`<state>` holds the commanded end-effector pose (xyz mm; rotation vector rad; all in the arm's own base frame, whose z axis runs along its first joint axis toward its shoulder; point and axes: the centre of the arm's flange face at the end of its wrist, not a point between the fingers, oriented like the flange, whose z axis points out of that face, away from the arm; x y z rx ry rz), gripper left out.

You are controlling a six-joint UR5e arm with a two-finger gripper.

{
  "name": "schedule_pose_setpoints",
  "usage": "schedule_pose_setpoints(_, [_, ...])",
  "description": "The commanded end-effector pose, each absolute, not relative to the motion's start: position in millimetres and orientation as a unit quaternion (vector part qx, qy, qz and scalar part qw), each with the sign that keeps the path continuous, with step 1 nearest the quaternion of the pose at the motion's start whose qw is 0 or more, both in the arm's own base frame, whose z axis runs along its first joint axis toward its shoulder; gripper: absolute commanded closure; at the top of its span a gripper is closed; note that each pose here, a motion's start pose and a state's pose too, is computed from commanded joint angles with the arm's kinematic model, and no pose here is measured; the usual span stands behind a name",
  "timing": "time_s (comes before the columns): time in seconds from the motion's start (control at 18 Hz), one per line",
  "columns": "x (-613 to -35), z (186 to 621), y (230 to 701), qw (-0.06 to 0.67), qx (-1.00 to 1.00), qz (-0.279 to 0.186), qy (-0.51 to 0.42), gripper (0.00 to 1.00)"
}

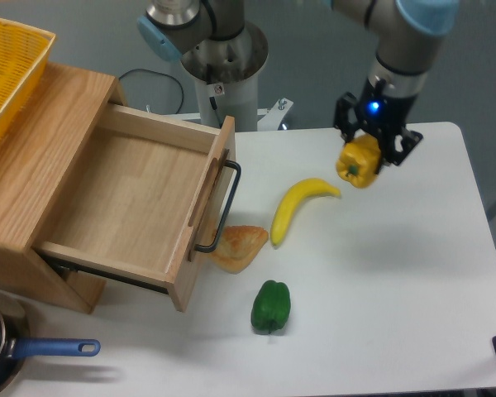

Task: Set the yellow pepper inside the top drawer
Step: 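Carry the yellow pepper over the open wooden drawer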

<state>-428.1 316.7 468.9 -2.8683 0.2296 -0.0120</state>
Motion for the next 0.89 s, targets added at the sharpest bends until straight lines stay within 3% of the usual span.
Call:
schedule_pose_setpoints(0.44, [-353.9,526.2,334.2,0.193,-0.981,-0.01,0.024,0.69])
schedule_pose_setpoints(0.89, [-298.0,542.6,371.5,0.208,-0.978,-0.026,0.005,0.7])
